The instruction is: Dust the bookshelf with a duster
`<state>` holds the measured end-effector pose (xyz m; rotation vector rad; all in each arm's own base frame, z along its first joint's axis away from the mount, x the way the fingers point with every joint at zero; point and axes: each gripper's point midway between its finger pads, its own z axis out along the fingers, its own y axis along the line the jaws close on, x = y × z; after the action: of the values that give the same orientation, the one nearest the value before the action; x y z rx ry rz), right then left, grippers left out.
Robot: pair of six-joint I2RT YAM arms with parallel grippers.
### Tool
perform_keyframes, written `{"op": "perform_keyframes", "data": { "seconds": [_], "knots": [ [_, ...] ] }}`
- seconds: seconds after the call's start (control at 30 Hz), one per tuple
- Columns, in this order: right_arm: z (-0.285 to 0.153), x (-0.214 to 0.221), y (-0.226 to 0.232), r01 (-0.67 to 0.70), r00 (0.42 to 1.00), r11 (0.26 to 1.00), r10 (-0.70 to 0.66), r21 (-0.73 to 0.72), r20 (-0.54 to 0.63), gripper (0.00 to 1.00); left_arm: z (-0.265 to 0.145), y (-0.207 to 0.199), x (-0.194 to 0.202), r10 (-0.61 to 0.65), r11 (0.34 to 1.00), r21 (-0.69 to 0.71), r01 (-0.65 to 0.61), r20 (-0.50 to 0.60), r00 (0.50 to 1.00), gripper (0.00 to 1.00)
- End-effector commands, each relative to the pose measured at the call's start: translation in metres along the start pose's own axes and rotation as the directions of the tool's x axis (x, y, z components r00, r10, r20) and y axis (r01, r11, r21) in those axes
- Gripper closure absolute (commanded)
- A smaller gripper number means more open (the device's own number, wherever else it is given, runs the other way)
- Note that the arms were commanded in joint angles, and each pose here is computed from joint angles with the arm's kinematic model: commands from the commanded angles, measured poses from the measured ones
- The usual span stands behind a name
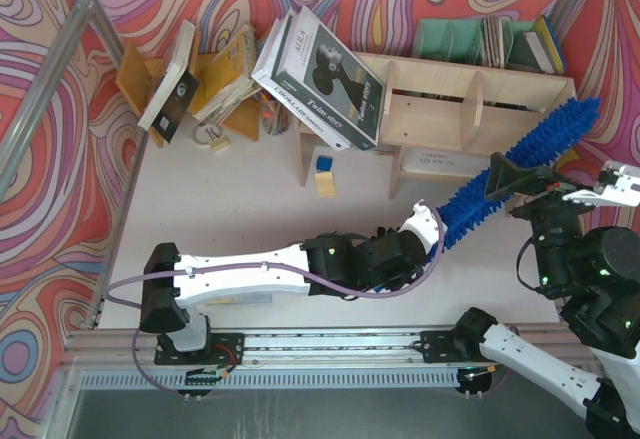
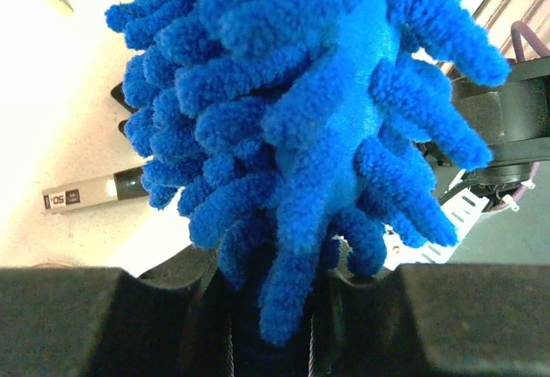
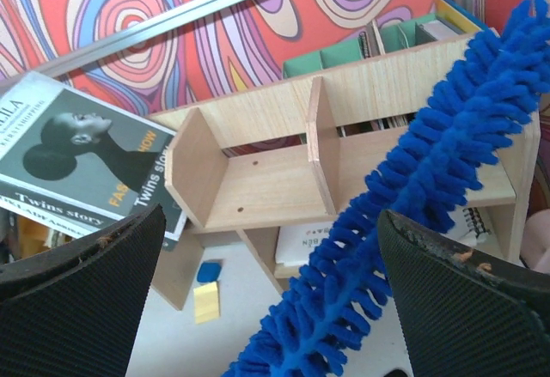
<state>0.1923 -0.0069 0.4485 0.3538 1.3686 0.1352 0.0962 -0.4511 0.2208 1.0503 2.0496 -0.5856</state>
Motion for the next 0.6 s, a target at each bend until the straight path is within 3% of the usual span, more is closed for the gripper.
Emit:
{"op": "perform_keyframes", "data": {
  "seconds": [0.0,0.3,0.57],
  "knots": [
    [-0.001,-0.009,0.006,0.011,1.000,1.000,-0.011,-0.027,-0.009,0.01,-0.001,-0.011,-0.026,0.038,0.998,0.045,-0.043,0.101,0.994,1.00],
    [-0.004,-0.014,0.002,-0.017,1.000,1.000,0.017,-0.018,0.000,0.01,0.036,-0.025,-0.014,0.123,0.991,0.059,-0.124,0.007,0.992,1.00],
    [-0.006,-0.004,-0.001,-0.027,0.999,1.000,0.027,-0.014,-0.020,0.01,0.058,-0.013,0.008,0.098,0.994,0.055,-0.095,-0.051,0.994,1.00]
  ]
}}
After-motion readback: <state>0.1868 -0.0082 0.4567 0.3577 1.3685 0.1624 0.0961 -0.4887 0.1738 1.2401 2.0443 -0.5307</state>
